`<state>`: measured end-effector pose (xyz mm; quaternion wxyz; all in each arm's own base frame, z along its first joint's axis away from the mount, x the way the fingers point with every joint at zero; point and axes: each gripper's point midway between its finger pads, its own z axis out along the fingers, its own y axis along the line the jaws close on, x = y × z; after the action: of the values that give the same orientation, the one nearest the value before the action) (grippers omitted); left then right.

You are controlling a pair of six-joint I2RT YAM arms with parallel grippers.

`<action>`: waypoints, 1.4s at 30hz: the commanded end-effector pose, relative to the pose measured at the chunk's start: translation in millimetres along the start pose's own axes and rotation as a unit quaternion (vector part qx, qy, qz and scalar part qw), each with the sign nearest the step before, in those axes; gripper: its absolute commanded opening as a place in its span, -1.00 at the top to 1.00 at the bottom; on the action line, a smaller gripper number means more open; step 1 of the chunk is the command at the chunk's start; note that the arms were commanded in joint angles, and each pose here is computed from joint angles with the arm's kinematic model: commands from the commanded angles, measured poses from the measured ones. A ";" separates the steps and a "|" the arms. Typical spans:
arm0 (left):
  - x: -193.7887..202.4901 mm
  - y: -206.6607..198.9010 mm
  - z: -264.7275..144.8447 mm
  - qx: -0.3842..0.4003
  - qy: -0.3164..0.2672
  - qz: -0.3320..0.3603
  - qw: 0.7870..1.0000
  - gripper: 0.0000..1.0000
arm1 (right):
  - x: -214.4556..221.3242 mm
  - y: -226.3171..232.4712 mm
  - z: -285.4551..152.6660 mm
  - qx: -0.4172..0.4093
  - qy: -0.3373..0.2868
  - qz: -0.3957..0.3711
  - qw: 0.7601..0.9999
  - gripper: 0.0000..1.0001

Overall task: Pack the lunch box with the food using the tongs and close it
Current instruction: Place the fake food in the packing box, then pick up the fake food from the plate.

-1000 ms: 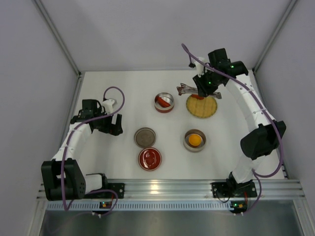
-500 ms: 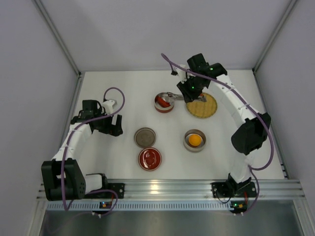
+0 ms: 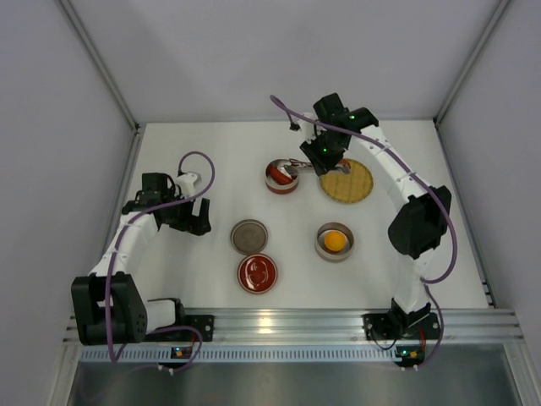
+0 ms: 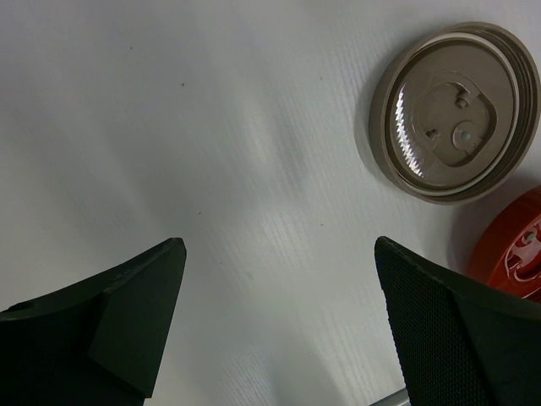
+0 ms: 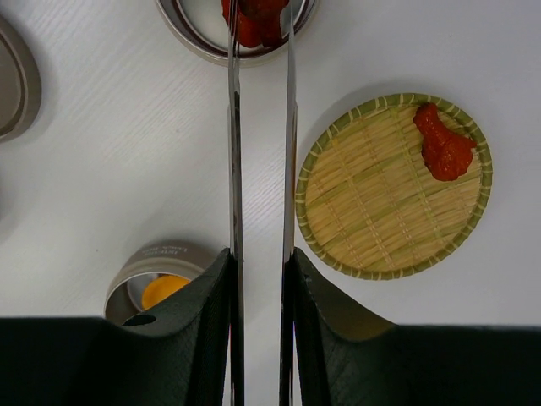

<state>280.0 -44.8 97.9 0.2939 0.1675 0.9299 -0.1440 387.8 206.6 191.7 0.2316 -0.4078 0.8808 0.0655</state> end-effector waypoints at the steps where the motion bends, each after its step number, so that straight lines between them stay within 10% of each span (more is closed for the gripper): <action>1: -9.8 2.5 0.8 -0.005 -0.023 0.019 1.000 -0.96 | -21.6 3.2 1.6 0.012 -0.019 -0.003 1.000 0.50; 9: -8.9 3.9 2.0 -0.007 -0.021 0.019 1.000 -0.96 | -42.3 8.3 -6.1 0.005 -0.048 -0.011 0.999 0.08; 42: -18.9 -3.4 -1.7 0.018 -0.028 0.037 0.999 -0.96 | 82.7 -139.2 -53.5 0.129 0.005 -0.066 0.989 0.07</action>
<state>282.8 -46.4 99.0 0.3031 0.1909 0.9222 -0.1458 403.6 48.9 187.7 0.2271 -0.4170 0.8796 -0.0305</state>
